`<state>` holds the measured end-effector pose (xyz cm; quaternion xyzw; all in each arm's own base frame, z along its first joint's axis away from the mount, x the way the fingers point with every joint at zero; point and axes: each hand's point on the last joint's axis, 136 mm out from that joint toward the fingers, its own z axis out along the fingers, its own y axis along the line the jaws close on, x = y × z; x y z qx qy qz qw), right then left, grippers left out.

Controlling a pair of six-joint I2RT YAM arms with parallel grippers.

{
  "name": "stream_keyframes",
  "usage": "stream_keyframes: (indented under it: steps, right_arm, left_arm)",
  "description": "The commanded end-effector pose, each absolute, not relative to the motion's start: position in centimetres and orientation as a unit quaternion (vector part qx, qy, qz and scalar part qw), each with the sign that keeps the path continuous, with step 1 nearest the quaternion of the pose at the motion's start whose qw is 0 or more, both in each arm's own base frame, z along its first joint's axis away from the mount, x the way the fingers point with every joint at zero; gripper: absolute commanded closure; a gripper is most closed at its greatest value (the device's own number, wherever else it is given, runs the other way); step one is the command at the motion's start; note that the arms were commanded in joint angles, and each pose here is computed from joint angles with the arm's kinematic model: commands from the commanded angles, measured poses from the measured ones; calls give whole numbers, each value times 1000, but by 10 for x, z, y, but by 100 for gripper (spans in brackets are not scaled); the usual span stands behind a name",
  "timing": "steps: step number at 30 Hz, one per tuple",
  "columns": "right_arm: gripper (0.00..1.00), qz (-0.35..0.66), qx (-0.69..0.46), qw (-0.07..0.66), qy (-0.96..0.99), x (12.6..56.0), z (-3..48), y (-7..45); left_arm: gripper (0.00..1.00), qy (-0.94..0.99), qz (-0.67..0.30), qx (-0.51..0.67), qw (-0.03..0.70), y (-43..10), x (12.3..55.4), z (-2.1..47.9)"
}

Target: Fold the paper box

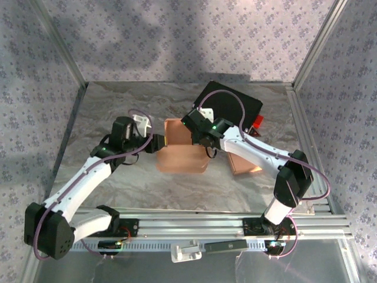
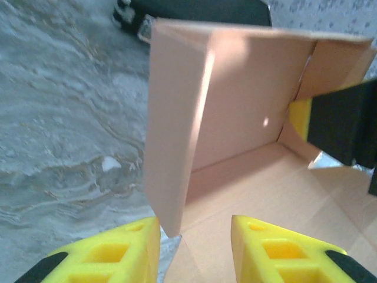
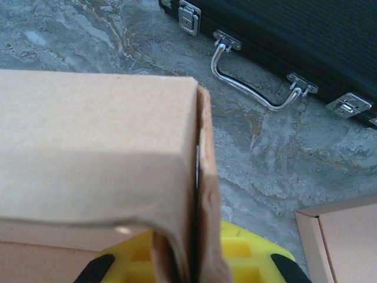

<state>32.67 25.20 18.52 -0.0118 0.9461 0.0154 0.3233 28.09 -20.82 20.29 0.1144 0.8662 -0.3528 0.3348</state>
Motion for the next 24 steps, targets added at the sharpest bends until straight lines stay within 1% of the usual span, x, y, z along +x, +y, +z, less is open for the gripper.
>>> stream_keyframes:
  steps: [1, 11, 13, 17, 20, 24]
  right_arm:
    - [100, 29, -10, 330, 943, 326, 196, 249]
    - [100, 32, -12, 329, 944, 326, 196, 251]
    - [100, 33, -13, 328, 944, 326, 195, 251]
    - [100, 34, -14, 327, 944, 326, 195, 252]
    - [100, 33, -15, 325, 945, 326, 193, 253]
    - [100, 35, -16, 325, 945, 326, 192, 255]
  left_arm:
    - [65, 849, -386, 142, 332, -220, 279, 208]
    - [70, 864, -344, 145, 337, -214, 299, 196]
    - [74, 866, -340, 147, 336, -213, 303, 194]
    - [76, 866, -339, 150, 335, -214, 307, 190]
    - [80, 866, -341, 151, 333, -216, 309, 190]
    - [80, 864, -339, 153, 341, -218, 311, 195]
